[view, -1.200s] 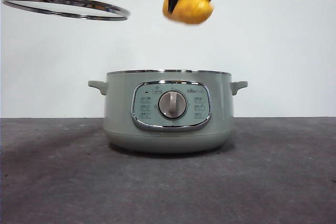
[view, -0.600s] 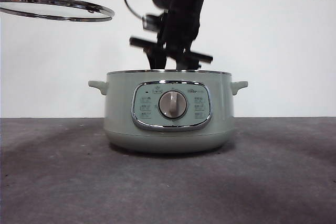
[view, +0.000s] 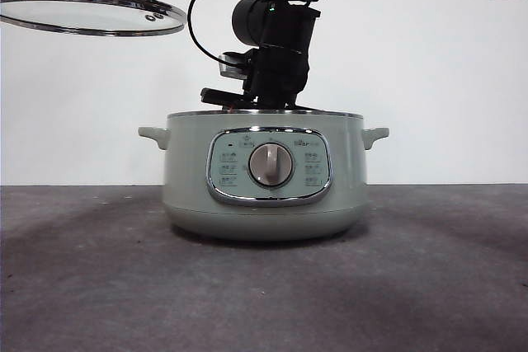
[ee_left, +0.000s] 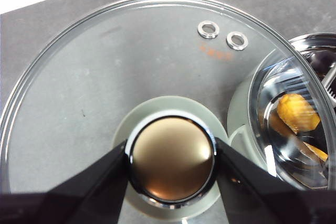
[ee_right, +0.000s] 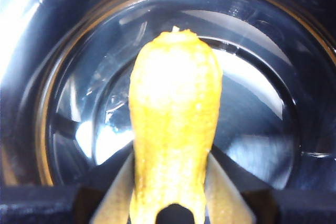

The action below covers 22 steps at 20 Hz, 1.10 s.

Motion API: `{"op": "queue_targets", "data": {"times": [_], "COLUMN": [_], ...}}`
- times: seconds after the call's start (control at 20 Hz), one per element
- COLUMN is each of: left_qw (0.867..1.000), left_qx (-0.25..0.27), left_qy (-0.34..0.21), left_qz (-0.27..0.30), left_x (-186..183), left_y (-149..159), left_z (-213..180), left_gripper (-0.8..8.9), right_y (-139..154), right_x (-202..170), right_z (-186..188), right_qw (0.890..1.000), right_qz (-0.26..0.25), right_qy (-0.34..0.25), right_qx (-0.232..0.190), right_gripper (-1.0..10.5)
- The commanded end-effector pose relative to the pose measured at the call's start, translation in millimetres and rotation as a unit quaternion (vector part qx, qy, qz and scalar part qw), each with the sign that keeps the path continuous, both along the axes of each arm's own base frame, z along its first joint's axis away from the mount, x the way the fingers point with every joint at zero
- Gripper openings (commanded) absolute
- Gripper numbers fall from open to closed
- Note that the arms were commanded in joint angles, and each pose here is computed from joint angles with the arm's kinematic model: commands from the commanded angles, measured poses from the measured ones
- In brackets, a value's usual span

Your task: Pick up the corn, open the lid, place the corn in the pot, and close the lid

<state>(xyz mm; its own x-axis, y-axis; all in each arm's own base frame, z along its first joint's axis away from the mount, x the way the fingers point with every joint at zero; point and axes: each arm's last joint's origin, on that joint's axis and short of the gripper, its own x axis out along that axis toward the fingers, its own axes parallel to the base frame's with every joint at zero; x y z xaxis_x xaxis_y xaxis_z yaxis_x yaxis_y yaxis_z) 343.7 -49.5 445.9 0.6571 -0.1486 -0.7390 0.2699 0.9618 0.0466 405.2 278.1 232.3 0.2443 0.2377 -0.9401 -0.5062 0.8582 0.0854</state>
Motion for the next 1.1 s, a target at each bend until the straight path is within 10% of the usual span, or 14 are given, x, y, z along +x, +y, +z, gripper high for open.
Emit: {"op": "queue_targets", "data": {"times": [0.05,0.1,0.55,0.8,1.1], "left_qw": [1.0,1.0,0.999,0.998,0.994], "left_qx": [-0.001,-0.001,-0.03,-0.034,-0.042], "left_qy": [-0.029,-0.028,-0.022,-0.016,-0.011], "left_qz": [-0.004,-0.004,-0.027,-0.048,-0.098], "left_x": [-5,-5,-6,-9,-19], "left_y": [1,1,-2,-19,-58], "left_z": [10,10,10,9,9], "left_gripper": [-0.12,-0.12,-0.12,-0.13,-0.12], "right_y": [3,3,-2,-60,-105], "right_x": [1,1,-71,-136,-201], "right_z": [-18,-18,113,203,248], "right_qw": [1.0,1.0,0.99,0.976,0.965], "right_qz": [-0.005,-0.008,-0.02,-0.052,-0.06], "right_qy": [0.021,0.021,-0.134,-0.205,-0.254], "right_qx": [-0.016,-0.017,-0.036,-0.043,0.011], "right_gripper": [3.1,4.9,5.0,-0.2,-0.2]}}
